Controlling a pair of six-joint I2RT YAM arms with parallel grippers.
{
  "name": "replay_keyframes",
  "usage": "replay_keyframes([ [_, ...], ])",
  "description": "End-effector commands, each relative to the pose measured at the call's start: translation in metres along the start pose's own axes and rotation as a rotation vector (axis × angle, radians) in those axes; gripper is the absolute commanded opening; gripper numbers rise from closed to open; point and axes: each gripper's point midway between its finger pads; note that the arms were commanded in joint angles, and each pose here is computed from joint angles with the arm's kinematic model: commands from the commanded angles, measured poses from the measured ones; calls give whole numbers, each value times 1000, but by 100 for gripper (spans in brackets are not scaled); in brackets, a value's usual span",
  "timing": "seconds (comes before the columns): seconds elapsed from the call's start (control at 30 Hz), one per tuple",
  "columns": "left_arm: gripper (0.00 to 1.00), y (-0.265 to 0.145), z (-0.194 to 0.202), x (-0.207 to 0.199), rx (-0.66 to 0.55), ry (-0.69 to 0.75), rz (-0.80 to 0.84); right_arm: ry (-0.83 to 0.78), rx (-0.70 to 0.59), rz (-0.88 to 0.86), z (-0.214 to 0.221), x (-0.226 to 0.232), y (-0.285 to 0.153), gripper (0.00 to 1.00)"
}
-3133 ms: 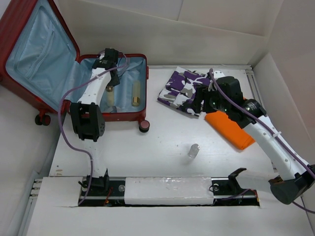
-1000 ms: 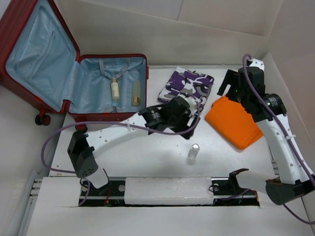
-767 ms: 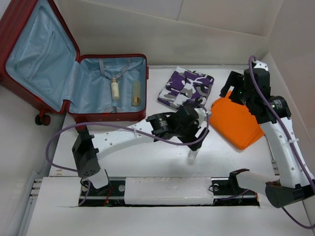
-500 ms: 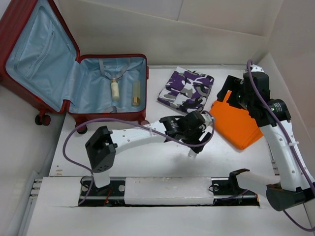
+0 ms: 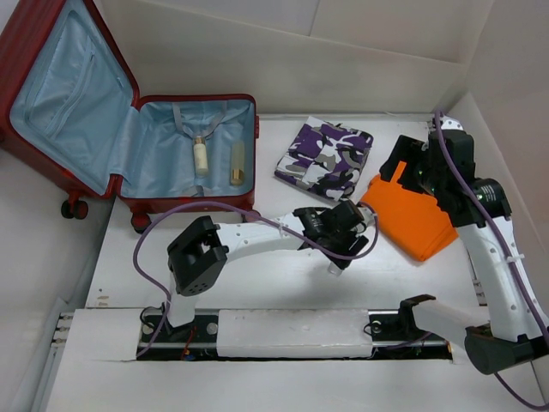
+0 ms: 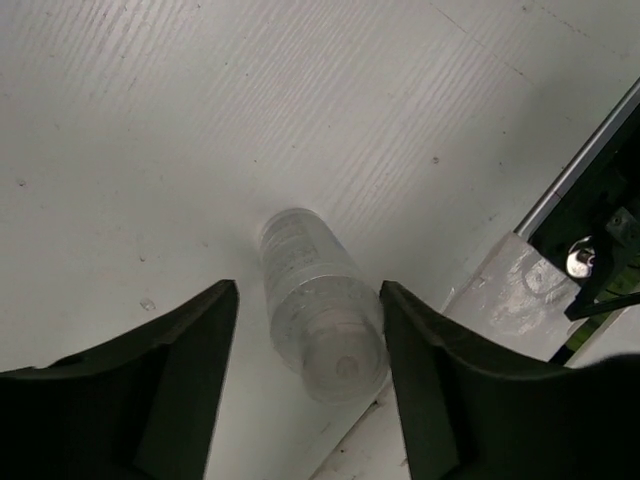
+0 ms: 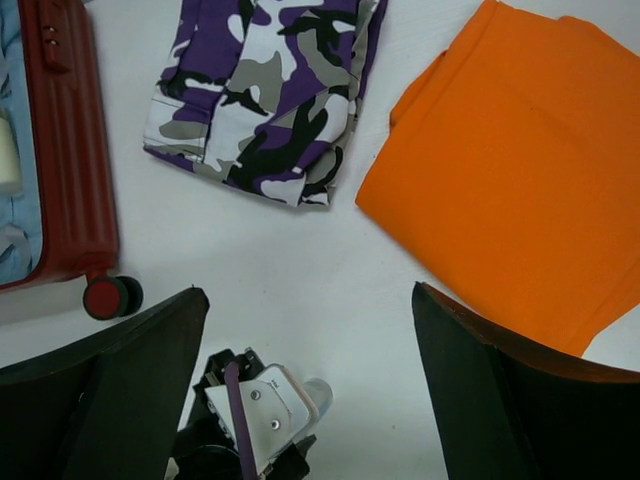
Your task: Pack the luggage
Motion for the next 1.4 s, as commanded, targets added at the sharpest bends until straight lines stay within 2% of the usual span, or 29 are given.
replay_keyframes([
  [0.0,51,-2,-7,-2,-29,26,-5,-8,-12,15,-2,-6,-2,89],
  [0.03,37,-2,-7,-1,-30,26,-14,-8,-12,15,-2,-6,-2,89],
  [0.1,29,-4,-7,2,-33,26,-26,-17,-12,15,-2,-7,-2,89],
  [0.3,27,-23,-4,15,-60,2,-108,-14,-12,-20,-3,0,-2,89],
  [0.4,24,-37,-2,42,-66,-50,-169,-12,-11,-43,-6,6,-1,89],
  [0.47,21,-60,-11,78,-118,-149,-240,-21,-8,-53,-6,9,2,89],
  [0.6,21,-117,-19,162,-224,-364,-387,-30,-3,-77,-4,13,6,88],
  [0.63,21,-146,-22,197,-285,-434,-445,-30,8,-96,-2,17,9,88],
  [0.8,22,-243,-29,290,-485,-630,-627,-47,50,-171,14,32,16,88],
  [0.87,24,-265,-20,314,-490,-683,-681,-43,74,-196,23,37,20,88],
  [0.9,24,-285,-11,341,-506,-735,-738,-49,85,-197,27,38,21,87],
  [0.97,24,-300,14,368,-471,-824,-802,-56,99,-212,33,41,22,87],
  [1.0,24,-312,39,395,-454,-904,-857,-62,105,-219,37,43,24,87],
  [1.13,24,-324,104,440,-410,-1095,-952,-74,116,-234,47,45,26,86],
  [1.2,24,-333,121,455,-440,-1141,-990,-90,146,-237,59,45,28,86],
  [1.37,22,-336,180,492,-343,-1270,-1106,-95,144,-235,62,45,27,86],
])
Point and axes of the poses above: each gripper's point midway between its finger pads, its own y axis out along the fingers, its own x axis along the line the jaws close on, z = x × y, and after that the axes turned 9 degrees about y, right-handed
